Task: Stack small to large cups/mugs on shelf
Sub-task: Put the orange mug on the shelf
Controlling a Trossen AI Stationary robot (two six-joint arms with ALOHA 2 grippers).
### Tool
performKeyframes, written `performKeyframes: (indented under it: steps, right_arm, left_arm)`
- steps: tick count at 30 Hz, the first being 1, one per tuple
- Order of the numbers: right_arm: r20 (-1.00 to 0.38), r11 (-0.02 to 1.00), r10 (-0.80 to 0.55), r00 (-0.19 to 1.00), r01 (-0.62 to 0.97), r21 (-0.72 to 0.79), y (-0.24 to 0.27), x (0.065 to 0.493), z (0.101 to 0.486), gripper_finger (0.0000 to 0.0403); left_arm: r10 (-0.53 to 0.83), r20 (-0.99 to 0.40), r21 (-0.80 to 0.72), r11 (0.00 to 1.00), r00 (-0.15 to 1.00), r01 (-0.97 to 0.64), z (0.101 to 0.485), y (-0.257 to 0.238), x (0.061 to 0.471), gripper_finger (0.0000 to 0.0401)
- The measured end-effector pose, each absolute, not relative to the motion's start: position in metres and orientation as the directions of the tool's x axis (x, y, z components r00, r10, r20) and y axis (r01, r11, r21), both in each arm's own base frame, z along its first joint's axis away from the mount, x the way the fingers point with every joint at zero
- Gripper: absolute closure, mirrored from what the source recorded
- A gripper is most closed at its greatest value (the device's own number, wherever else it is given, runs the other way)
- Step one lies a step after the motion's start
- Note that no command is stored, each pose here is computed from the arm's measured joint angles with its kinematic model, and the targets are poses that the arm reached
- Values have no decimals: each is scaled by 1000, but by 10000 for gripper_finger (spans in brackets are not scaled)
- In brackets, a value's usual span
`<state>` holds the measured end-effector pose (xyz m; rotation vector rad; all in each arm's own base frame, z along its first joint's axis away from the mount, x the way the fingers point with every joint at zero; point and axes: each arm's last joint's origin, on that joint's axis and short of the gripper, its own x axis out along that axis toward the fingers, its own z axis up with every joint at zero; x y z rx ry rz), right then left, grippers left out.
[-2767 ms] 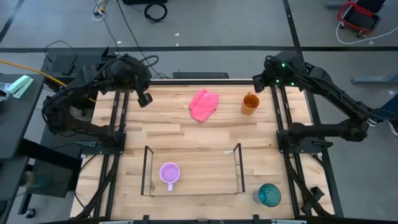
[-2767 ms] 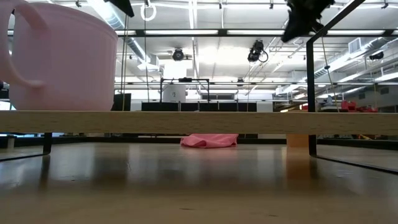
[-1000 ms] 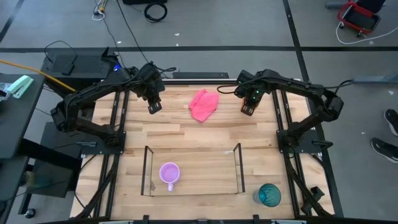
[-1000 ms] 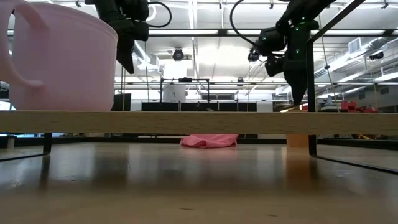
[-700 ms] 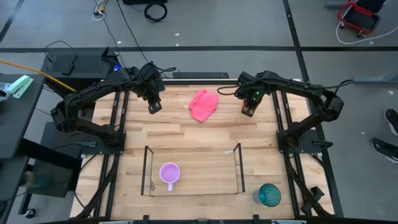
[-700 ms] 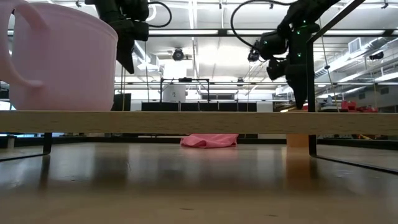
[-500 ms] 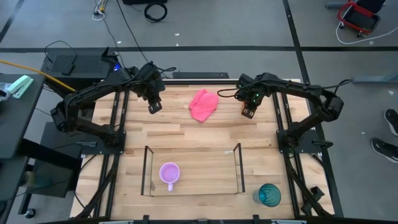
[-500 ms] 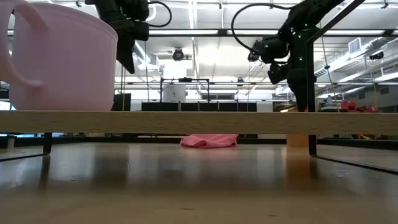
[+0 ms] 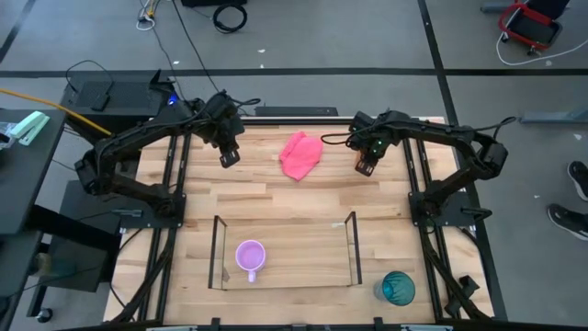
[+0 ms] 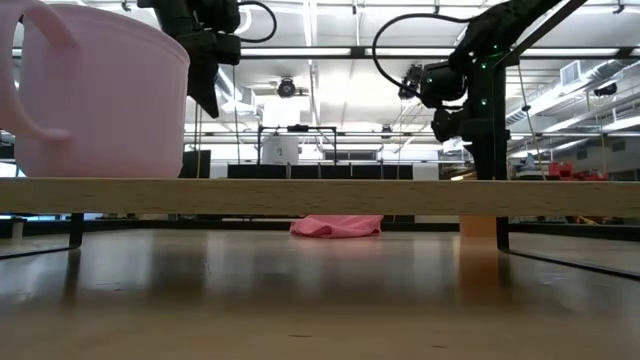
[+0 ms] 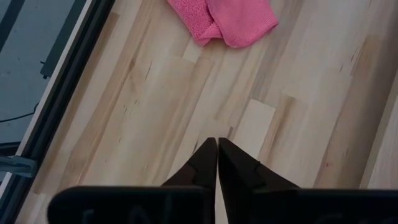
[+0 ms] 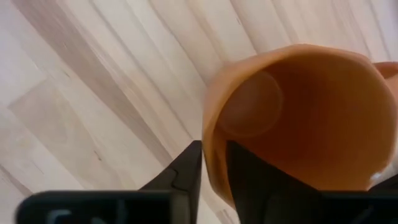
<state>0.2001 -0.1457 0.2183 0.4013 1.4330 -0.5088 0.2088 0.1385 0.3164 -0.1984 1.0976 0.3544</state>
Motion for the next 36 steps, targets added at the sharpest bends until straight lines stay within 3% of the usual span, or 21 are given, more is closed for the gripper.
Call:
performKeyframes:
  steps: [5,12,20,28,36]
  right_arm:
    - [-994,814,-93,63,579,-39,-146,200,219,385]
    - [-990,799,-105,94,601,-28,-140,210,226,391]
    - [-939,809,-164,301,585,46,-113,252,285,391]
    - [-822,858,-116,558,473,200,-64,280,360,391]
    - [-749,872,-83,657,413,265,-25,295,380,391]
  left_arm:
    - [182,-895,17,926,407,-376,316,138,209,374]
    - [182,-895,18,927,407,-376,316,139,209,387]
    - [182,-895,18,927,408,-375,316,139,209,380]
    - [182,-895,22,930,408,-367,316,138,209,385]
    - [183,-895,29,934,408,-355,316,139,209,381]
